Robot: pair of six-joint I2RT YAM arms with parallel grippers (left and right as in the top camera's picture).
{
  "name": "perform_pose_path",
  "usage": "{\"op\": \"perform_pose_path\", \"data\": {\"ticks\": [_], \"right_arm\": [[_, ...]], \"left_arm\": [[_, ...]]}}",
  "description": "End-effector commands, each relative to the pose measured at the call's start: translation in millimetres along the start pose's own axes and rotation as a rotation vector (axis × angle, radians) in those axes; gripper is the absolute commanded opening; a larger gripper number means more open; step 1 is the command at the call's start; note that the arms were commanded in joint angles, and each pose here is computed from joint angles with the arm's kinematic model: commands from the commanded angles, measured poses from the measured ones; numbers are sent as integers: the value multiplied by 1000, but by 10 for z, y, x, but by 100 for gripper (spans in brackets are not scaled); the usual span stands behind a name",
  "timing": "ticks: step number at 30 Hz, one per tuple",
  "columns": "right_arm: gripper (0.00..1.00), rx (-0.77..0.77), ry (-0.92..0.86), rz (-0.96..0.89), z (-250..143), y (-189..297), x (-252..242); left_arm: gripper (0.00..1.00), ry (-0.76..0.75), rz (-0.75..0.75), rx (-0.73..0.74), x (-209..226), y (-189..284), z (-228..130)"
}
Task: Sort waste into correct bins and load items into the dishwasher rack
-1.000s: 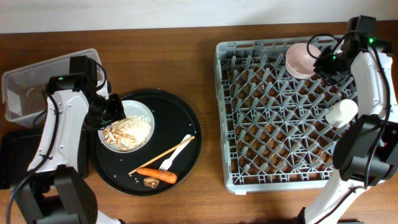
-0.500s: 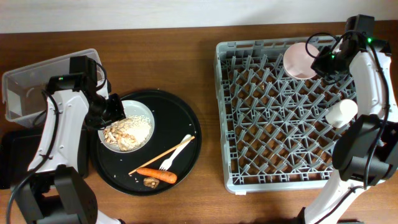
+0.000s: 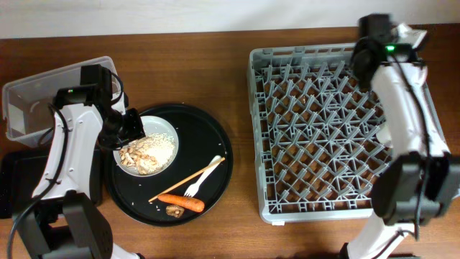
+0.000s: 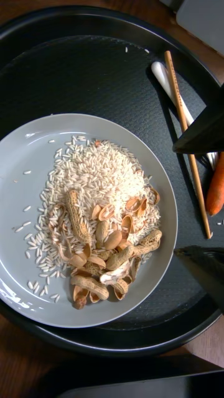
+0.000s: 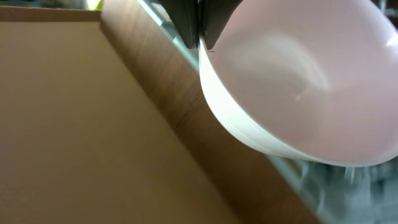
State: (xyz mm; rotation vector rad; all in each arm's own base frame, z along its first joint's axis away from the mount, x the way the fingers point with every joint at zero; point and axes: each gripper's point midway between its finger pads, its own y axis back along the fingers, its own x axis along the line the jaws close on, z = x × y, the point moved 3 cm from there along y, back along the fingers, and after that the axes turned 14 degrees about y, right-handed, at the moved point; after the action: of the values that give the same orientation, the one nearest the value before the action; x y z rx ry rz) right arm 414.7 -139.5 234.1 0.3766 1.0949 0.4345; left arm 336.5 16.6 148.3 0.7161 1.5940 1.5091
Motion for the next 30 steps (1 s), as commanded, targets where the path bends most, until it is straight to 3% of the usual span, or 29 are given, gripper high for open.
{"op": "perform_pose_path", "data": {"ticks": [1, 11, 15, 19, 22, 26, 30], "right_arm": [[4, 2, 73, -88, -117, -5, 281], [10, -45, 136, 114, -151, 360, 824], [6, -59, 128, 18, -113, 337, 660], [4, -123, 103, -297, 5, 423, 170], [4, -108, 107, -249, -19, 385, 225], [4, -99, 68, -338, 6, 292, 36], [4, -15, 45, -203, -93, 0, 84]], "left_arm": [[47, 9, -5, -27, 1, 83, 20], [47, 9, -7, -26, -2, 83, 19], [47, 9, -7, -26, -2, 83, 19], [47, 9, -9, -29, -6, 83, 26], [47, 8, -9, -30, -6, 83, 29], [47, 8, -9, -30, -6, 83, 28], [47, 9, -10, -30, -7, 83, 28]]}}
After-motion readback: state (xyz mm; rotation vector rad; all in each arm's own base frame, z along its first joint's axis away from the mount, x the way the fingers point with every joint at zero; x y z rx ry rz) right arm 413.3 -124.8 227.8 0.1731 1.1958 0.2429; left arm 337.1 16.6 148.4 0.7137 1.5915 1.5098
